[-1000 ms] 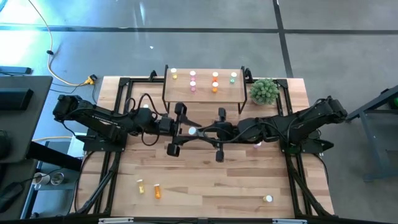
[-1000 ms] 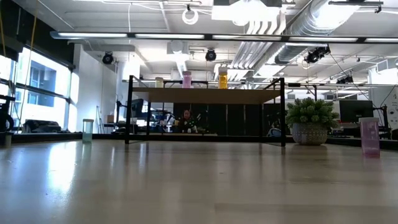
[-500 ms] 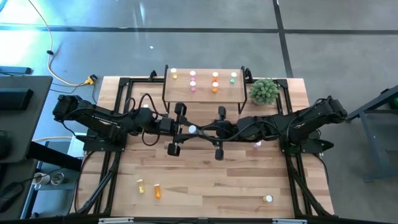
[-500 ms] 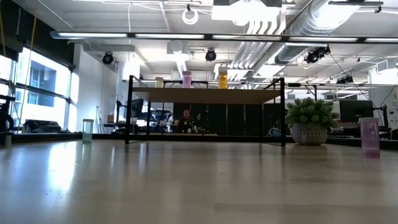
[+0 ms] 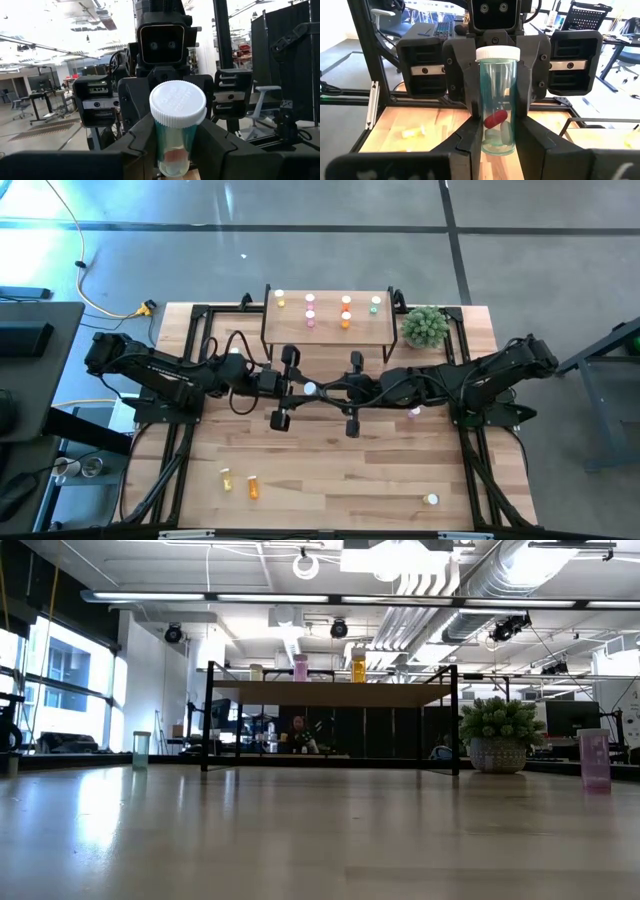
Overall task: Pick and place medicine bottles onto shelf by color
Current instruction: Put the bottom blue pill bottle on the shelf aligned with the other blue pill bottle
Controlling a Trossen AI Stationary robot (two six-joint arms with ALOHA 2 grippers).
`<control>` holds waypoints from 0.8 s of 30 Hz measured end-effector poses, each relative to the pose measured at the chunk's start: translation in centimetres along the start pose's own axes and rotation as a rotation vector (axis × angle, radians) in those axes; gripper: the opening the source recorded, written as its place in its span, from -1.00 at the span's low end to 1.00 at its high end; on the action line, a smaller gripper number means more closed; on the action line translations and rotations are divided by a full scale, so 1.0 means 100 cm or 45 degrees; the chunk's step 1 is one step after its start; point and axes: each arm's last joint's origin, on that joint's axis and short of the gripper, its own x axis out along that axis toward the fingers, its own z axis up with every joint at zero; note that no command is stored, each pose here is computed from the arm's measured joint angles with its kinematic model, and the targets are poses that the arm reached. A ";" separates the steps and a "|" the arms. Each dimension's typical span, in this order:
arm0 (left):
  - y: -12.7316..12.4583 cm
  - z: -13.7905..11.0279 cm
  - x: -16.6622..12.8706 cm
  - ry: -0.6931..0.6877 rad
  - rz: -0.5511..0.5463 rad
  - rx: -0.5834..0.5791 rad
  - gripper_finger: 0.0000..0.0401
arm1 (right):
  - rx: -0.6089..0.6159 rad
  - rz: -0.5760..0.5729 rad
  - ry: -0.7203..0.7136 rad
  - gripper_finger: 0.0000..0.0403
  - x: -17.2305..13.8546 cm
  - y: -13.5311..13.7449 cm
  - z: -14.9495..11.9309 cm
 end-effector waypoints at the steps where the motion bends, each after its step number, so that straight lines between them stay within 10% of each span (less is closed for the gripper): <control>1: 0.000 0.000 0.000 0.000 0.000 0.000 -0.53 | 0.002 0.000 0.000 -0.58 0.000 0.000 0.000; 12: 0.001 -0.005 0.000 0.075 0.078 -0.022 -0.53 | -0.030 -0.008 0.112 -0.15 0.000 -0.001 -0.009; 24: 0.002 -0.021 -0.003 0.312 0.236 -0.006 -0.53 | 0.011 -0.102 0.505 -0.11 -0.001 -0.023 -0.039</control>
